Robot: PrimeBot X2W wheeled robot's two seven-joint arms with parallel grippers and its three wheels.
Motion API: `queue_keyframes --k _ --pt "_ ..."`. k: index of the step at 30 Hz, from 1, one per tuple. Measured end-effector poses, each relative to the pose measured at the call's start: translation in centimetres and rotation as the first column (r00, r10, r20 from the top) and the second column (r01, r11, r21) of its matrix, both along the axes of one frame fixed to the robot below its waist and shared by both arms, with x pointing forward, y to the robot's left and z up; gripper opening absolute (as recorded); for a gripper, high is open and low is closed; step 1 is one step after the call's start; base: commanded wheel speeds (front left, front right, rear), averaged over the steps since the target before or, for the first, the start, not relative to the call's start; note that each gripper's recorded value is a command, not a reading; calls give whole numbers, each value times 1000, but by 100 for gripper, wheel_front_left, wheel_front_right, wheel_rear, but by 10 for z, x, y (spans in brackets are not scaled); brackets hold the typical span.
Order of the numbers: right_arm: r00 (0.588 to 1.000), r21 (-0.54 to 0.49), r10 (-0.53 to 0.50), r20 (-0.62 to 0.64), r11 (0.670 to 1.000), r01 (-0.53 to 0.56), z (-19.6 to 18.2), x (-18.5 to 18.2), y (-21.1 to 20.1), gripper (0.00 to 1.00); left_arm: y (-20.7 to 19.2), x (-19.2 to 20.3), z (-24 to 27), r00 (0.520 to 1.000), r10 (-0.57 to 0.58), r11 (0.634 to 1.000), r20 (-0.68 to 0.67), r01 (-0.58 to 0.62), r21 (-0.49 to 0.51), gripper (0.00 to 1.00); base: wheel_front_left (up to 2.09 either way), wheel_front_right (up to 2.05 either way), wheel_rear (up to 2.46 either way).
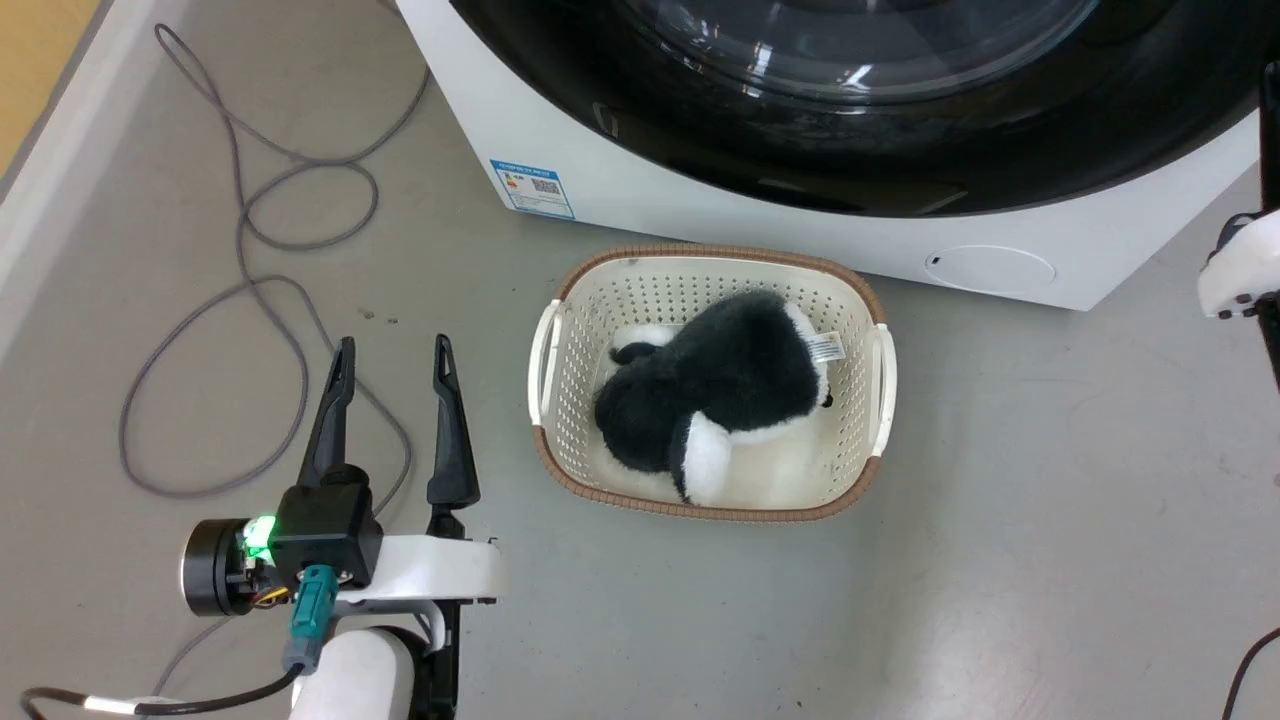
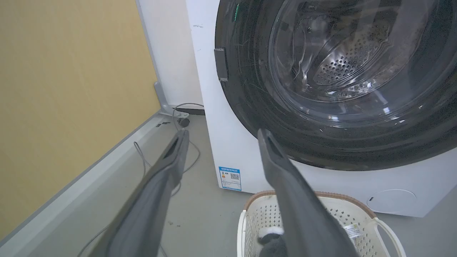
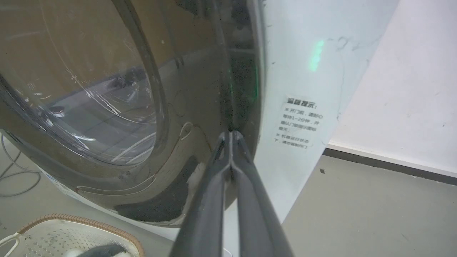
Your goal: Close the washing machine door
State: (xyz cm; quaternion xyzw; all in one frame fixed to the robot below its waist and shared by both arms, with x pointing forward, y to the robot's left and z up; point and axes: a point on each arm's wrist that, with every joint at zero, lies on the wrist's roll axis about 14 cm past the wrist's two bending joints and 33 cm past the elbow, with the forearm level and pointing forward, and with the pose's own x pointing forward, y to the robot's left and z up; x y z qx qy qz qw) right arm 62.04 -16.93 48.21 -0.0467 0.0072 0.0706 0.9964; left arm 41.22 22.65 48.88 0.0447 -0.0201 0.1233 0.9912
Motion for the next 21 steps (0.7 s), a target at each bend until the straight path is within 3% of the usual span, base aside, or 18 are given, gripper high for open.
queue_keyframes --k 9,21 --pt "995 21 -15 95 1000 13 37 -22 0 0 0 -3 11 999 1 1000 32 -1 -8 100 0 0 0" --pt "950 53 -5 311 998 -13 106 -124 -9 0 -33 -2 32 990 -106 994 95 107 -7 100 0 0 0"
